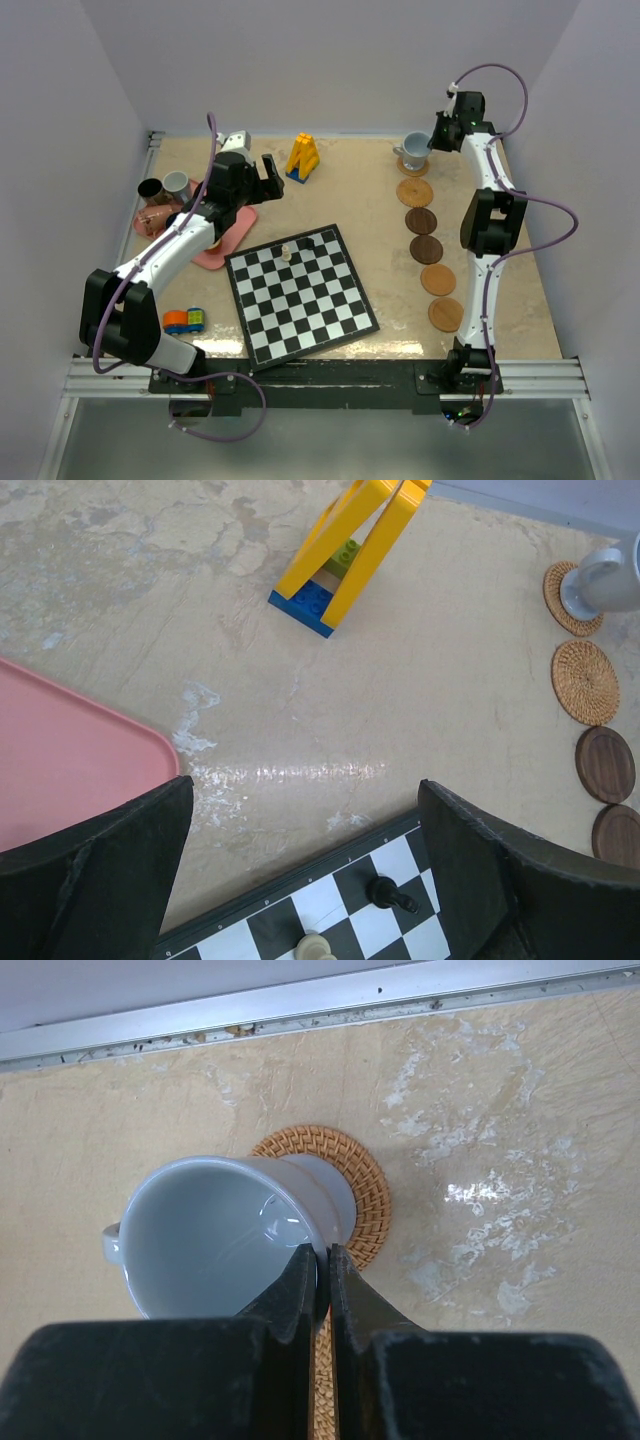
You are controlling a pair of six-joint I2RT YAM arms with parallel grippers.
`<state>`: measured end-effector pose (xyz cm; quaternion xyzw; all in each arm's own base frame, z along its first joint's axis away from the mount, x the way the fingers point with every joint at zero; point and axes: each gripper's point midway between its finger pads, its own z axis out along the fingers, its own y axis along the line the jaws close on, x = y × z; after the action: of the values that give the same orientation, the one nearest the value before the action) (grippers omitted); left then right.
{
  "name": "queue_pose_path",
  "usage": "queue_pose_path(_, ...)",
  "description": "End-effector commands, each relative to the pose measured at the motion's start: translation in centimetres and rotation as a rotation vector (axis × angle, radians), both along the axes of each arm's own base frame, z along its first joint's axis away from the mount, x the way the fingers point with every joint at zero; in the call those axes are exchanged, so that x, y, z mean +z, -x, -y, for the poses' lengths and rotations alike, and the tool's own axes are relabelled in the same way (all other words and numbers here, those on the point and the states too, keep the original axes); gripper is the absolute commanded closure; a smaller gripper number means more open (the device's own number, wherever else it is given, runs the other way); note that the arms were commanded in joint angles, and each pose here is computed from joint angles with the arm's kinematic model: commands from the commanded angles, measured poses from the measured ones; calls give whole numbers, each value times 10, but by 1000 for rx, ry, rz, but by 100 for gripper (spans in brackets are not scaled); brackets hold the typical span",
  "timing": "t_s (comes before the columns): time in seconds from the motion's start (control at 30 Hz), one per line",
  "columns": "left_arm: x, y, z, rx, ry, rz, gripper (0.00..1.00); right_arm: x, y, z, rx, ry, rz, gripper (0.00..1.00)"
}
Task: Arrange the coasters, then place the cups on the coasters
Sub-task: Place the cup on the coaster.
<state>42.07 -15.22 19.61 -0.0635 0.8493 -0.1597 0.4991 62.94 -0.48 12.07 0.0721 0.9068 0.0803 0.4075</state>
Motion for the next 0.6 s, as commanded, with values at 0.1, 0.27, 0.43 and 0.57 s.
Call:
queue_pose_path(0.1, 6, -5, 3, -1, 27, 5, 2, 25, -15, 3, 24, 21, 92, 81)
queue_pose_path(0.27, 7, -5, 3, -2, 28, 7, 2, 30, -16, 3, 25, 25, 103, 66)
queue_pose_path(0.43, 8, -4, 3, -3, 27, 9, 2, 33, -16, 3, 36, 33, 111, 54)
queue_pose_path(0.57, 8, -4, 3, -3, 27, 11, 2, 37, -16, 1, 48, 27, 119, 47)
